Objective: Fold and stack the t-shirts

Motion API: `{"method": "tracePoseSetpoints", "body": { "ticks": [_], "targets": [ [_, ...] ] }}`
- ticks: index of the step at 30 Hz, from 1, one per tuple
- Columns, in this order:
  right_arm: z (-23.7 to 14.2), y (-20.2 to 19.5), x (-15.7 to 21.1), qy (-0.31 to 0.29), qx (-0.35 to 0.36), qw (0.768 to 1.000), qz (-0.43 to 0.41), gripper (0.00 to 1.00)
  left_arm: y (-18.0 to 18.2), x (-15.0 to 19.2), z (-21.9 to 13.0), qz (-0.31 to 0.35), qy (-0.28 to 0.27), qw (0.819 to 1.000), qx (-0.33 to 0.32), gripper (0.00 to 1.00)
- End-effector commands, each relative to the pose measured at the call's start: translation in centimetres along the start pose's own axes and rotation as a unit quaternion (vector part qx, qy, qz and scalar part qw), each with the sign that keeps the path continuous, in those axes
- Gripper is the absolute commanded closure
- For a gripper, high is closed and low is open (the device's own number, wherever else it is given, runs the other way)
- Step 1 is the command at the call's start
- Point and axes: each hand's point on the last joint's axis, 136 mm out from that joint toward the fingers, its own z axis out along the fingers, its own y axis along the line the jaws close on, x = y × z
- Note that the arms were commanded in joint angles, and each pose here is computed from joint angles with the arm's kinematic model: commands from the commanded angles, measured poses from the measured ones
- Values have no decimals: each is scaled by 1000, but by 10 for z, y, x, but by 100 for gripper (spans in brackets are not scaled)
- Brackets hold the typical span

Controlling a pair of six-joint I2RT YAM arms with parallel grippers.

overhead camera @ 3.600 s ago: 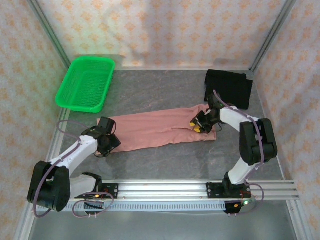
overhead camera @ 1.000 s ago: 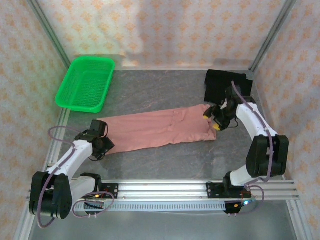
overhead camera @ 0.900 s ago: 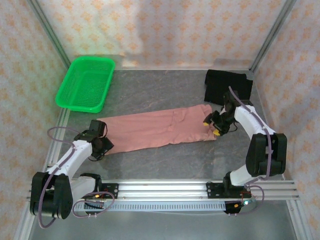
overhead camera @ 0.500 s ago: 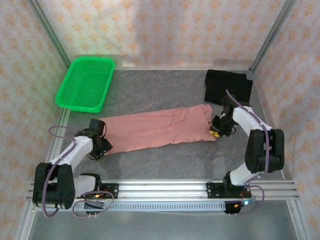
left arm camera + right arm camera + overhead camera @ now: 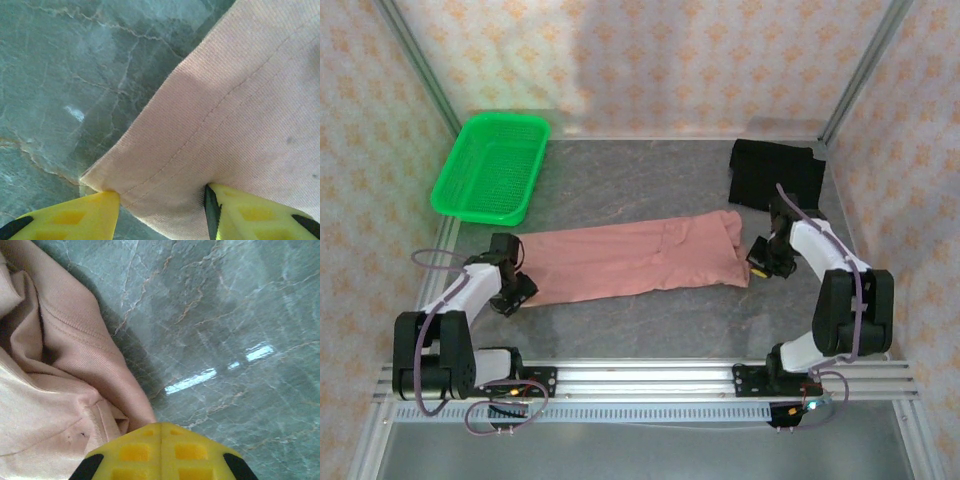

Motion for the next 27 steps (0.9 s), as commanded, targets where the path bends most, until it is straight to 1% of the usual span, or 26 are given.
{"method": "tracePoseSetpoints", "body": {
  "ticks": [1, 3, 4, 5, 7, 10, 13, 15, 17, 19, 21, 25, 27],
  "targets": [
    [-12, 10, 5, -1, -37, 999, -16, 86, 8, 0, 5, 11, 5, 1000, -16, 50],
    [-15, 27, 15, 11, -97, 995, -6, 65, 4, 0, 4, 11, 5, 1000, -6, 50],
    [-17, 31, 22, 13, -118, 993, -1, 58, 4, 0, 3, 11, 5, 1000, -4, 50],
    [-17, 33, 26, 11, -134, 991, 1, 55, 3, 1, 3, 10, 5, 1000, -1, 49],
    [-13, 32, 35, 7, -154, 988, 9, 51, 3, 2, 3, 8, 5, 1000, 3, 49],
    [0, 29, 45, 15, -163, 986, 17, 50, 4, 4, 5, 8, 8, 1000, 2, 49],
    [13, 32, 44, 13, -179, 983, 29, 54, 4, 5, 8, 7, 11, 1000, 1, 49],
    [18, 33, 39, 8, -180, 983, 35, 60, 4, 6, 8, 6, 12, 1000, 1, 49],
    [24, 29, 33, -1, -165, 985, 38, 73, 4, 6, 8, 5, 12, 1000, 0, 49],
    [26, 19, 27, -13, -131, 991, 38, 90, 6, 5, 8, 4, 12, 1000, -6, 50],
    [21, 10, 21, -26, -97, 994, 34, 100, 9, 5, 8, 4, 11, 1000, -12, 50],
    [-2, -8, 10, -63, -36, 997, 5, 100, 17, 3, 9, -6, 13, 1000, -27, 51],
    [-12, -11, 9, -71, -23, 997, -4, 100, 20, 2, 10, -11, 15, 999, -32, 51]
  ]
}}
